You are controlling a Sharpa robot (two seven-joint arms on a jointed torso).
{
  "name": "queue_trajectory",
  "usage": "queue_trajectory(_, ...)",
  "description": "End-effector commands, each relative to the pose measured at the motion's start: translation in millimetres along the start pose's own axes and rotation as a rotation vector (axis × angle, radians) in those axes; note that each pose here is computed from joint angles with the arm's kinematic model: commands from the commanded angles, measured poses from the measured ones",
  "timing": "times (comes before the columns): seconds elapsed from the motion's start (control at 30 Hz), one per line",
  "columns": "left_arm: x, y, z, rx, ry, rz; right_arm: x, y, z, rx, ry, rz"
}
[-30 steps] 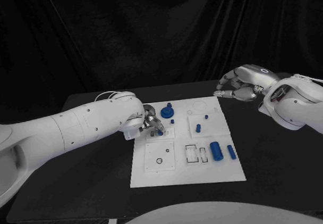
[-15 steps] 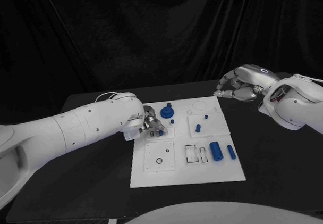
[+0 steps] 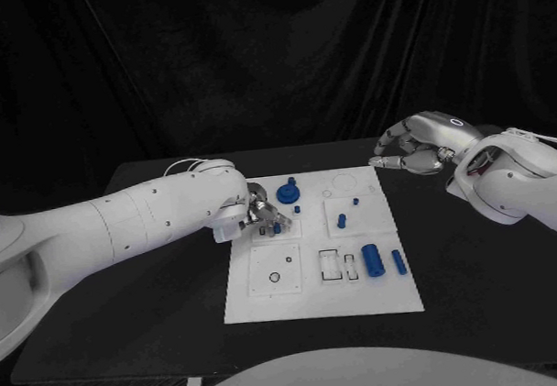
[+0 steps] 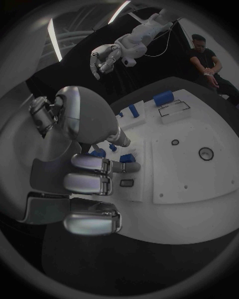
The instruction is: Assemble the parts on the task board
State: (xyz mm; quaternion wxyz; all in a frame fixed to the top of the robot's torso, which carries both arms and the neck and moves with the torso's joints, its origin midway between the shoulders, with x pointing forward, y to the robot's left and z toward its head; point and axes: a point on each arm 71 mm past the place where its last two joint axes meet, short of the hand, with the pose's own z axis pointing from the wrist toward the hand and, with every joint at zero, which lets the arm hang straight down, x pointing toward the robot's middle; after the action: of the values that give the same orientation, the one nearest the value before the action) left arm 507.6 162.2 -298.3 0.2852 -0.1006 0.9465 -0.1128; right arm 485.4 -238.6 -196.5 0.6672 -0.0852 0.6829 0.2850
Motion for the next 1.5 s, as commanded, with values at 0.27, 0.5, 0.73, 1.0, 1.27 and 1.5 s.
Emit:
queue_trajectory(0.27, 0.8, 7.1, -6.1, 0.019, -0.044, -0.034, 0.6, -2.8, -1.4, 0.017, 0.005, -0.002)
queue_trajectory(0.5, -13.1, 11.0, -20.5, 0.032, -0.105, -0.021, 0.1, -3.5, -1.8, 0.017, 0.002, -0.003)
queue_trajectory(0.73, -25.5, 13.1, -33.9, 0.069, -0.158, -0.029, 0.1, -3.5, -1.4, 0.014, 0.0, -0.004)
queue_trajectory(1.0, -34.4, 16.0, -38.6, 0.12, -0.206, -0.041, 0.1, -4.2, -1.6, 0.015, 0.003, -0.004)
queue_trajectory(1.27, -49.1, 28.6, -31.8, 0.065, -0.232, -0.016, 1.0, -3.5, -1.0, 0.014, 0.009, -0.003)
queue_trajectory(1.5, -61.4, 36.6, -21.2, 0.021, -0.25, -0.02, 2.9, -3.6, -1.6, 0.015, 0.016, -0.002)
